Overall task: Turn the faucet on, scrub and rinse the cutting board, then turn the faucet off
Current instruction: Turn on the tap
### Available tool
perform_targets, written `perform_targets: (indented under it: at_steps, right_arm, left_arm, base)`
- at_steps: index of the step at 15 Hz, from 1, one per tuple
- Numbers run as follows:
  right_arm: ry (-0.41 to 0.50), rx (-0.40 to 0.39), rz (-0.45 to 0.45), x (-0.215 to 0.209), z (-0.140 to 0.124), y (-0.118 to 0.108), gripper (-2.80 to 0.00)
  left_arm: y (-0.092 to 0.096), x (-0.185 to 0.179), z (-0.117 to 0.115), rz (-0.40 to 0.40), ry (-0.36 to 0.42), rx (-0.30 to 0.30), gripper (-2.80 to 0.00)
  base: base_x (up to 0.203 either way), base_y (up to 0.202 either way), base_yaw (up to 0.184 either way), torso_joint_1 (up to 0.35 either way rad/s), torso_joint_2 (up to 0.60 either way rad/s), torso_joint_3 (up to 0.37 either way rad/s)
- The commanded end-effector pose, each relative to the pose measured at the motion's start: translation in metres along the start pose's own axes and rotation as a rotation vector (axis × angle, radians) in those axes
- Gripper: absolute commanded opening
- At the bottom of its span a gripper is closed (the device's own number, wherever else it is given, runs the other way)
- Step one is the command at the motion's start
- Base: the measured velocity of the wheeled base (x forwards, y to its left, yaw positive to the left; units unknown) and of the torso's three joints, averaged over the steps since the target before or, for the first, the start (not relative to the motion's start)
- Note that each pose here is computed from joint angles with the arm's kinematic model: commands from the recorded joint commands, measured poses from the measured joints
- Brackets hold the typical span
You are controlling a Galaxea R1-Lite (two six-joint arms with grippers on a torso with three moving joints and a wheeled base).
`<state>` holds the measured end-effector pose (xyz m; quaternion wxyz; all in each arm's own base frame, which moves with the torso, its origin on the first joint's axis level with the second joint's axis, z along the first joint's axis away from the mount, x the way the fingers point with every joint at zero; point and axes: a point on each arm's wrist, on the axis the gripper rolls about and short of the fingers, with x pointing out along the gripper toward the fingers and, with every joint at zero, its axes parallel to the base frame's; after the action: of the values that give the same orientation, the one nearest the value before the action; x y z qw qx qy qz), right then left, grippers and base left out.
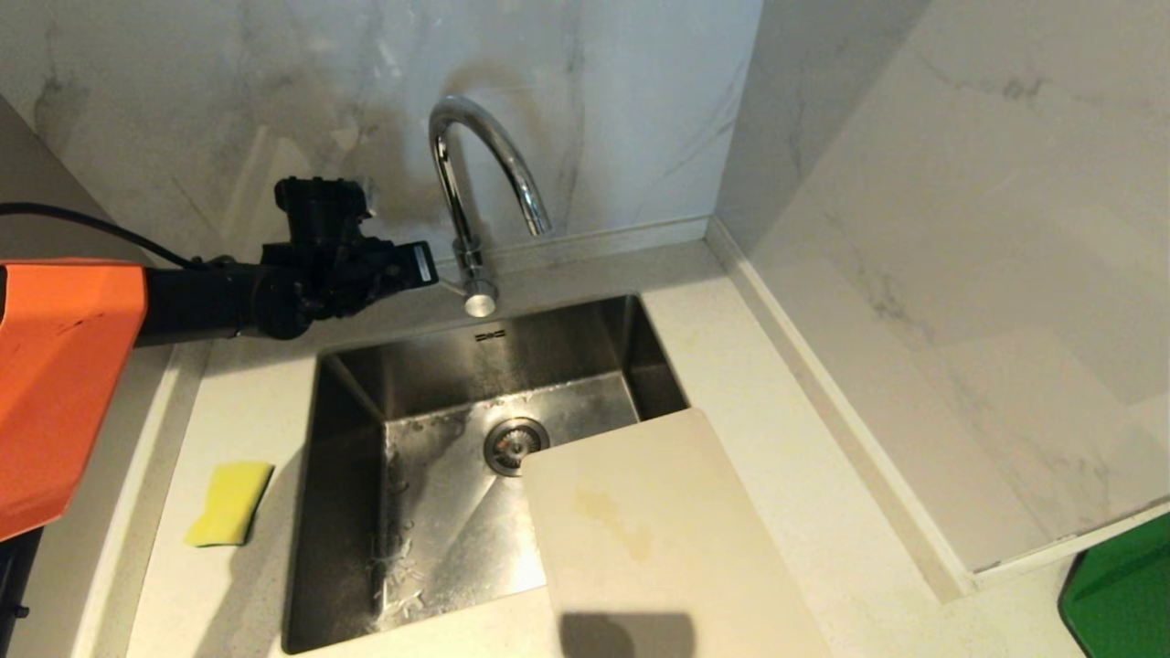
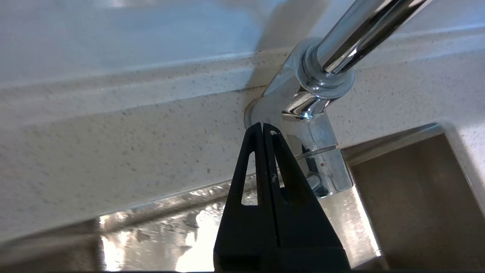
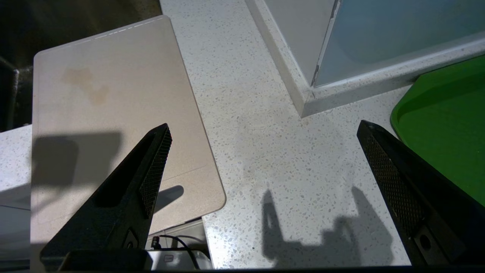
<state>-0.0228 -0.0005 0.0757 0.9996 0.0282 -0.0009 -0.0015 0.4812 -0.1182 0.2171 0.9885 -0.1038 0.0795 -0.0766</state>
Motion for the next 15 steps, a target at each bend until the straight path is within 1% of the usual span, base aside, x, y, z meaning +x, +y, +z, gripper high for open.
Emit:
perform_targets:
  at_steps: [1,4,6,8,10,13,15]
  right_arm:
    - [0.0,0.0,0.0,0.0,0.0,0.0,0.0]
    - [0.0,0.0,0.0,0.0,0.0,0.0,0.0]
    - [0.0,0.0,0.0,0.0,0.0,0.0,0.0]
    - [0.0,0.0,0.0,0.0,0.0,0.0,0.0]
    - [0.0,0.0,0.0,0.0,0.0,0.0,0.0]
    - [0.0,0.0,0.0,0.0,0.0,0.0,0.0]
    - [0.0,0.0,0.0,0.0,0.0,0.0,0.0]
  left_arm:
    - [-0.002,0.004,-0.007,-0.002,0.014,-0.01,-2.8]
    - [-0.003,0.005,-0.009,-0.004,0.017,-0.033,-2.8]
    - [-0.005,0.003,-0.007,-0.006,0.019,-0.073,-2.8]
    - [-0.01,0.001,-0.007,-0.015,0.029,-0.102,-2.8]
    - [-0.015,-0.003,-0.005,-0.022,0.035,-0.106,-2.8]
    - [-0.025,-0.01,-0.001,-0.035,0.054,-0.148,-2.8]
    - [-0.028,-0.015,0.002,-0.037,0.065,-0.161,-2.8]
  base:
    - [0.0,0.0,0.0,0.0,0.0,0.0]
    - [0.0,0.0,0.0,0.0,0.0,0.0]
    - [0.0,0.0,0.0,0.0,0.0,0.0]
    - [0.0,0.0,0.0,0.0,0.0,0.0]
    - [0.0,0.0,0.0,0.0,0.0,0.0]
    - [0.0,0.0,0.0,0.0,0.0,0.0]
    - [0.0,0.0,0.0,0.0,0.0,0.0]
